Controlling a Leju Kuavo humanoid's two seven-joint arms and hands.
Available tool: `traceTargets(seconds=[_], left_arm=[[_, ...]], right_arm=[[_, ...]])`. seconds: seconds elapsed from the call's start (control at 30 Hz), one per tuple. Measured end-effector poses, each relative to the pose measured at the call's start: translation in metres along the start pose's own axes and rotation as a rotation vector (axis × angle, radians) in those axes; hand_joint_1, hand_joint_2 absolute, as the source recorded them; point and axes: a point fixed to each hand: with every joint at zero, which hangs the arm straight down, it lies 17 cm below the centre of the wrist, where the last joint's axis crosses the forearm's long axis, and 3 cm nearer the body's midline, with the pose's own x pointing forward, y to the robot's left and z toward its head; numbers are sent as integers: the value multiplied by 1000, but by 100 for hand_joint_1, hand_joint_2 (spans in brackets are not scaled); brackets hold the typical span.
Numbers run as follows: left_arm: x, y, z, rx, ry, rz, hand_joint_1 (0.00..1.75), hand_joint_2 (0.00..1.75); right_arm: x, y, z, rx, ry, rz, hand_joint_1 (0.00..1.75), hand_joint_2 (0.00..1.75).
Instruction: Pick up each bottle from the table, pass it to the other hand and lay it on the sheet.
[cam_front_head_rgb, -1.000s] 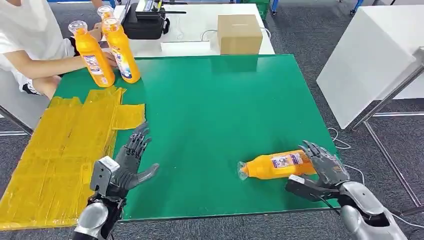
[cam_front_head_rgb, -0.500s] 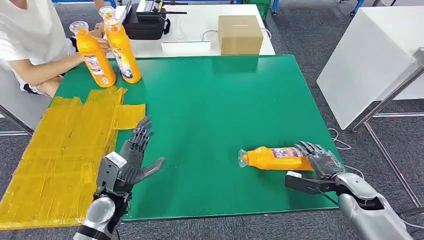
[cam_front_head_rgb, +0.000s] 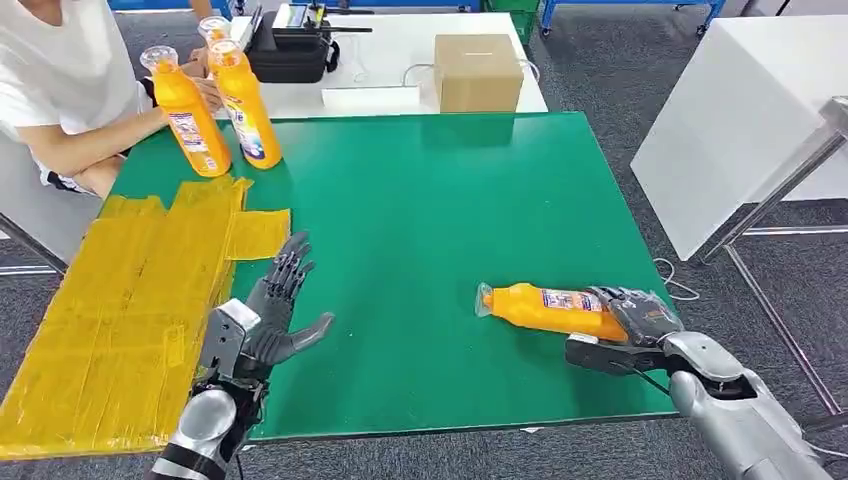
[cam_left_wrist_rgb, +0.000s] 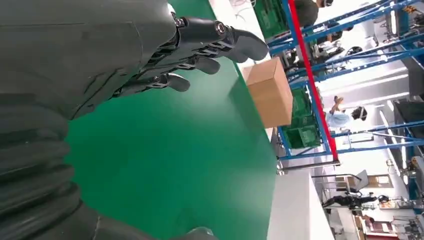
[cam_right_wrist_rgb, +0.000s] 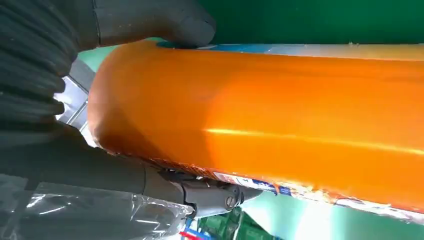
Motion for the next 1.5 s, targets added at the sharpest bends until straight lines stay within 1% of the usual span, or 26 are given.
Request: traceTargets(seconds=[0.13,0.37,0.43,0.5,0.57,0.67,0.7,0.77,0.9,1.03,1.1,1.2,1.3,1.5], left_arm=[[0,0,0,-1,1,1,0,175],[0,-1,0,-3,0,1,0,175],[-1,-1,0,-3,3,0,0,175],[-3,-3,1,-11,13,-10,0,175],[-4,-6,1,-25,23,-32,0,175],[-1,-14,0,-55,27,-50,0,175],[-1,-18,0,-64,26,-52,0,175],[0,-22,0,-74,26,-53,0,175],[1,-25,1,-87,24,-50,0,175],[10,-43,-4,-156,4,-18,0,175],[19,-54,-11,-191,-11,-11,0,175],[32,-67,-20,-236,-36,-2,0,175],[44,-75,-28,-264,-60,9,0,175],[64,-91,-38,-330,-101,53,0,175]], right_arm=[[4,-1,-3,-24,3,0,175,175],[6,0,-4,-29,5,-1,175,175],[8,-6,-6,-75,9,3,175,175],[19,-15,-10,-159,13,-28,175,175],[41,-27,-13,-284,12,-119,175,175],[84,-54,-11,-468,-30,-343,175,175],[95,-62,-10,-506,-39,-397,175,175],[107,-73,-9,-546,-46,-458,175,175],[114,-82,-4,-597,-54,-551,175,175],[132,-116,11,-753,-126,-761,175,175],[142,-129,15,-801,-146,-819,175,175],[156,-142,20,-853,-169,-884,175,175],[167,-149,22,-875,-200,-948,175,175],[216,-162,12,-787,-355,-1036,175,175]])
